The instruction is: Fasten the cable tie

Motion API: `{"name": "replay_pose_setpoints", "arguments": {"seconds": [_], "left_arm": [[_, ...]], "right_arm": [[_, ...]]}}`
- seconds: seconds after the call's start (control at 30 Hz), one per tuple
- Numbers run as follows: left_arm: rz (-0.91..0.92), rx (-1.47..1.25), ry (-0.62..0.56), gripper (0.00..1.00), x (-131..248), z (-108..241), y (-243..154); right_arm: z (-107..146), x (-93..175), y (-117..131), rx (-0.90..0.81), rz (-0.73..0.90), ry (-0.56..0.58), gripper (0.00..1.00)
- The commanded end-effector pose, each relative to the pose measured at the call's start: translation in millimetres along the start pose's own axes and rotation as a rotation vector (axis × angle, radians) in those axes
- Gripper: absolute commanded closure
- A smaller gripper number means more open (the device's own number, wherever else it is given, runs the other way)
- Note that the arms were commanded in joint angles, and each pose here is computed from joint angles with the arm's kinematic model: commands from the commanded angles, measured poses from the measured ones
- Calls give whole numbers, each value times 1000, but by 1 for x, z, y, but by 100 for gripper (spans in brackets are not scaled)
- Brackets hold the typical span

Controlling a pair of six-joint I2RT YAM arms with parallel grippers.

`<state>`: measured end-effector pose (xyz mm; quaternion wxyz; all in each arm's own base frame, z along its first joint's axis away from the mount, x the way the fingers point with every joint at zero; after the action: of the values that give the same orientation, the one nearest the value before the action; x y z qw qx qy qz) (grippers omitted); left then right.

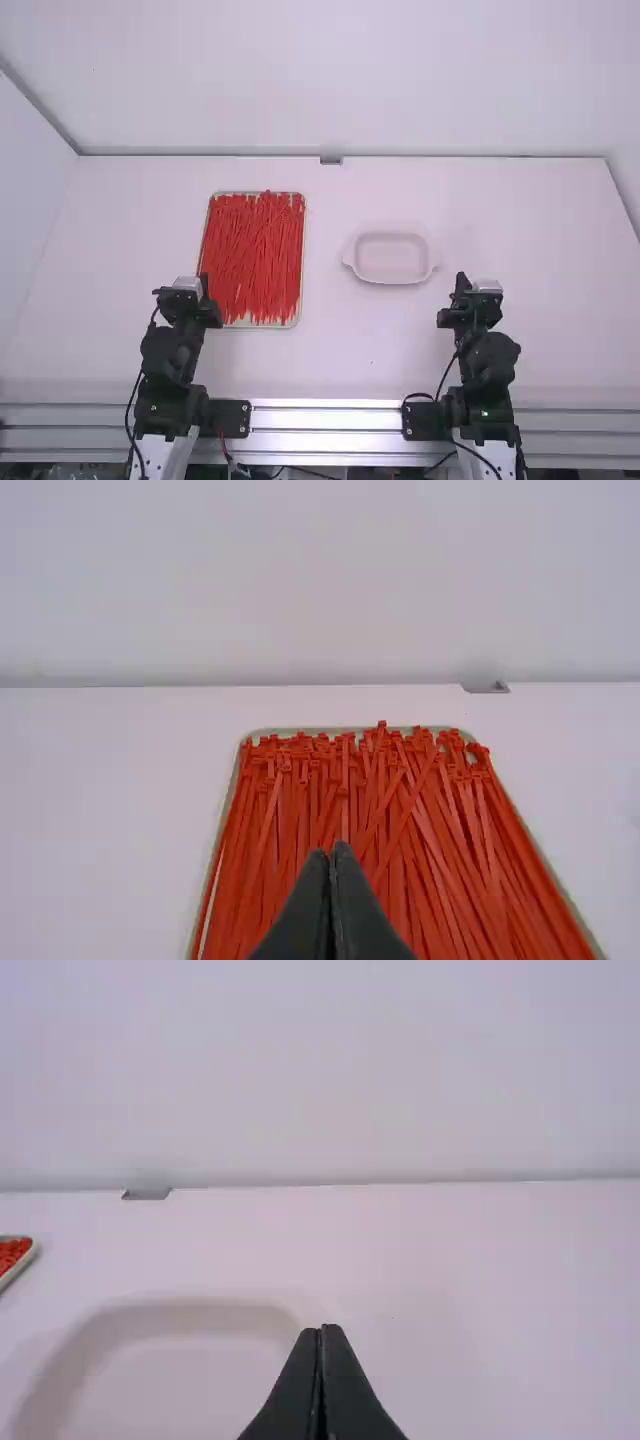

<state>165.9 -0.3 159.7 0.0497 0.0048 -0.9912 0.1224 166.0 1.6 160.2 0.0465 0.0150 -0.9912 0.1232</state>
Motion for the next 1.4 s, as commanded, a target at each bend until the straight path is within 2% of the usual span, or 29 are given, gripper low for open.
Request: {"name": "replay_pose_setpoints", "arguments": {"seconds": [0.0,0.33,0.6,1.0,1.37], "left_arm": [[0,-1,0,100,0,0,0],[-1,4,16,96,0,-4,-1],[0,15,83,87,-3,-12,-5],[-15,53,256,68,-18,-22,-11],[-39,128,464,45,-44,-27,-16]], "right_arm": [[0,0,0,-2,1,0,100],[-4,-1,0,-8,-8,11,96],[-14,-5,0,-11,-45,59,87],[-34,-26,8,-11,-154,190,68],[-56,-55,26,-25,-299,363,45]]}}
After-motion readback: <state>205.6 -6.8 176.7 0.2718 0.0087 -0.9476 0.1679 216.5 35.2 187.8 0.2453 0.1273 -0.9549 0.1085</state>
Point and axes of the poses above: each hand's point on the last joint's axis, 136 mm out from that joint toward the fingers, its own x axis back along the fingers, its own y axis along the line the jaws close on, z = x × y, the point moved 8 cm from there along x, back along the fingers, and after that the axes turned 14 degrees about x, right-handed, at the moved point
